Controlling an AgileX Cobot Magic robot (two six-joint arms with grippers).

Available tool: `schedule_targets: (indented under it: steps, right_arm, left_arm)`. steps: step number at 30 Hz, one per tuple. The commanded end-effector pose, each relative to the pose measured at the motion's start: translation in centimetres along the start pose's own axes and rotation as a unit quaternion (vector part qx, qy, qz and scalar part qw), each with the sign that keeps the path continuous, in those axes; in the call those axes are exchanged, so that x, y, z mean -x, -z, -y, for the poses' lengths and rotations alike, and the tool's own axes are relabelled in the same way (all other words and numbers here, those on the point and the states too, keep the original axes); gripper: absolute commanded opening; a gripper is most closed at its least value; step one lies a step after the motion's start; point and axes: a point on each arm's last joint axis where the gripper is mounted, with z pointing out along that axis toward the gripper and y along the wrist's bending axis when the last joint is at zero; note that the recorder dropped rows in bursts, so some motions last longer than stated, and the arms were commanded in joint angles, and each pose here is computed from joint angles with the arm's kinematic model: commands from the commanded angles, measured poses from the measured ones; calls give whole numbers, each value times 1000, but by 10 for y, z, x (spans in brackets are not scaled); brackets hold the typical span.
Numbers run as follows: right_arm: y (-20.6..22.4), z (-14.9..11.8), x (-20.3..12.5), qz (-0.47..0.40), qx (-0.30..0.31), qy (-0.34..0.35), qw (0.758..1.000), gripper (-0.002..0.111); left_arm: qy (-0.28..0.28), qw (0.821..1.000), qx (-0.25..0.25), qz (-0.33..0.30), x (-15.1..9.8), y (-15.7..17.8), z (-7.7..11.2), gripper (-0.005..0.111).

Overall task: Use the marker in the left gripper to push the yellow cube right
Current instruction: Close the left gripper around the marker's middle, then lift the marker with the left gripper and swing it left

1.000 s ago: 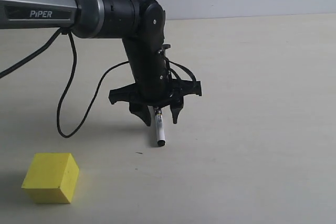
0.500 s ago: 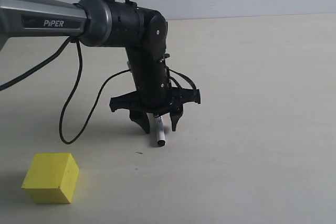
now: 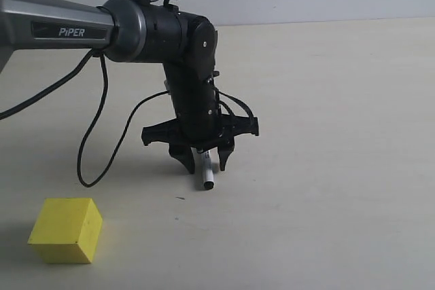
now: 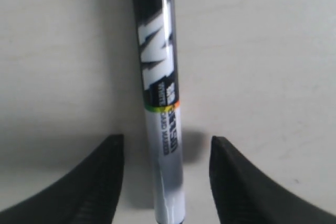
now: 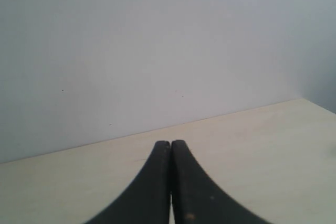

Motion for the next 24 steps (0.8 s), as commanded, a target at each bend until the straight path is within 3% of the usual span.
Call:
schedule_targets:
  steps: [1,5,10,15,20,24]
  right_arm:
    - [0,0,-1,1,1,4,1000,0]
    - [0,0,-1,1,1,5,1000,0]
    - [0,0,-1,1,1,5,1000,0]
    - [0,0,-1,1,1,5,1000,0]
    - [0,0,-1,1,1,5,1000,0]
    - [0,0,-1,1,1,5,1000,0]
  left_arm:
    - [1,1000,3,3,2,-1,0,45]
    - [1,1000,5,1,2,-2,0,31]
    - [-41,999,3,3,2,-1,0,0]
    - [-155,988,-16,21,0,20,4,0]
    - [-277,955,-57,94,-5,87,15,0]
    - [-400,905,-53,137,-29,156,7,0]
